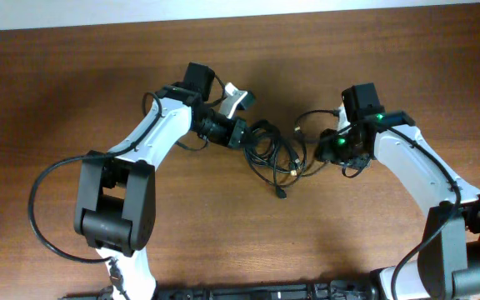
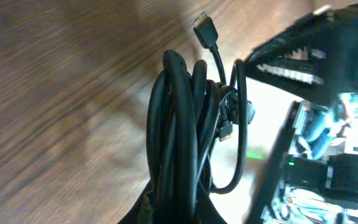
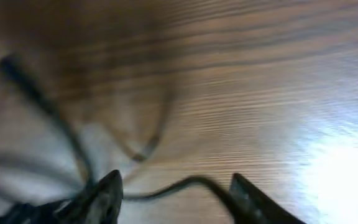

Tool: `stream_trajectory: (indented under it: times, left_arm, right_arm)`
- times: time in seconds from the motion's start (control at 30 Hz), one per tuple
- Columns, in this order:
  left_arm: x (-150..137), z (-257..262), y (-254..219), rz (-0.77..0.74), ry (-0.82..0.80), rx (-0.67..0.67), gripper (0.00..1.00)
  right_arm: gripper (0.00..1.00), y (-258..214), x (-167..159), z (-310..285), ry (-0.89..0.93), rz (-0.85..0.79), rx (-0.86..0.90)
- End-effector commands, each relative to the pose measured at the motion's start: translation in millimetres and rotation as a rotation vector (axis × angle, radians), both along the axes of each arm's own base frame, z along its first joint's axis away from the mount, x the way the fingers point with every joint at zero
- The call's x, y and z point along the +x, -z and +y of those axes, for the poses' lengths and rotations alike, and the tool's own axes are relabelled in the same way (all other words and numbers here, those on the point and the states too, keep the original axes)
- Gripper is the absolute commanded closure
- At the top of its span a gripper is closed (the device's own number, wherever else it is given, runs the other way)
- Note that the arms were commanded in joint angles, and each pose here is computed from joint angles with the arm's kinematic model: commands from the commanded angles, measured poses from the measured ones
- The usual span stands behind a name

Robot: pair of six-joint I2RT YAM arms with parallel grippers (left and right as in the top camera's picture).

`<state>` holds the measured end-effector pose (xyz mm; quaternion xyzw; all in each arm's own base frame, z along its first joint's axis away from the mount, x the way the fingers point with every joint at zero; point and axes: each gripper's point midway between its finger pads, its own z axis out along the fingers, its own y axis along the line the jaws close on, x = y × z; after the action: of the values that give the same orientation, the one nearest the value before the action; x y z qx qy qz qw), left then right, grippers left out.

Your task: Untangle cables

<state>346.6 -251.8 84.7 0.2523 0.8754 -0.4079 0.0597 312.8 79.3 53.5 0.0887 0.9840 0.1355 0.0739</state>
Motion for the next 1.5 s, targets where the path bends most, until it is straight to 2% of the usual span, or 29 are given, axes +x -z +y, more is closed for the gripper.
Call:
stream_trajectory:
  times: [0.0,0.1,0.17,0.2,0.33,0.43,0.53,0.6,0.73,0.87,1.0,1.07,1.1,1.13,1.2,1.3,1.4,1.47]
  left_arm:
    - [7,4,-15,-0.07,-0.005,0.013,1.0]
    - [11,2,-18,-0.088,-0.003,-0.002,1.0]
    - [9,-12,-49,-0.091,0.029,-0.132,1.0]
    - [9,-14,-55,-0.093,0.035,-0.154,1.0]
    - [-8,-20,-80,-0.02,0.06,-0.252,1.0]
    - [-16,-22,-92,0.001,0.077,-0.304,1.0]
    - [-5,-8,-103,-0.047,0.042,-0.312,1.0]
    - [5,7,-109,-0.069,0.003,-0.315,1.0]
    - [28,52,-125,-0.136,-0.112,-0.313,1.0]
    - [49,92,-115,-0.161,-0.224,-0.237,1.0]
    - [58,115,-112,-0.171,-0.283,-0.209,1.0]
    - [59,118,-111,-0.172,-0.291,-0.204,1.0]
    - [61,120,-106,-0.177,-0.3,-0.167,1.0]
    - [62,121,-98,-0.183,-0.306,-0.111,1.0]
    - [61,110,-79,-0.207,-0.283,0.038,1.0]
    - [52,85,-66,-0.232,-0.218,0.139,1.0]
    - [44,67,-43,-0.32,-0.157,0.387,1.0]
    - [53,87,-35,-0.384,-0.279,0.652,1.0]
  right_arm:
    - [0.39,-13,-4,36,-0.204,-0.045,0.195]
    - [0.38,-26,-4,57,-0.283,-0.088,0.322]
    - [0.36,-26,0,56,-0.283,-0.106,0.314]
    - [0.36,-27,2,56,-0.284,-0.116,0.313]
    - [0.37,-18,19,36,-0.233,-0.158,0.177]
    - [0.37,-7,24,7,-0.054,-0.115,0.029]
    - [0.36,4,9,-28,0.153,-0.019,-0.138]
    - [0.37,6,2,-41,0.198,0.011,-0.204]
    - [0.37,7,-5,-45,0.204,0.037,-0.23]
    - [0.37,8,-10,-46,0.202,0.056,-0.235]
    - [0.36,8,-10,-47,0.203,0.056,-0.242]
    - [0.27,8,-9,-47,0.203,0.052,-0.239]
    - [0.19,8,-8,-44,0.197,0.051,-0.222]
    - [0.17,7,-8,-32,0.125,0.046,-0.168]
    - [0.16,-3,-2,13,-0.09,-0.014,0.067]
    - [0.16,-20,3,45,-0.206,-0.081,0.252]
    - [0.16,-25,4,53,-0.236,-0.101,0.297]
    - [0.16,-21,5,47,-0.227,-0.1,0.259]
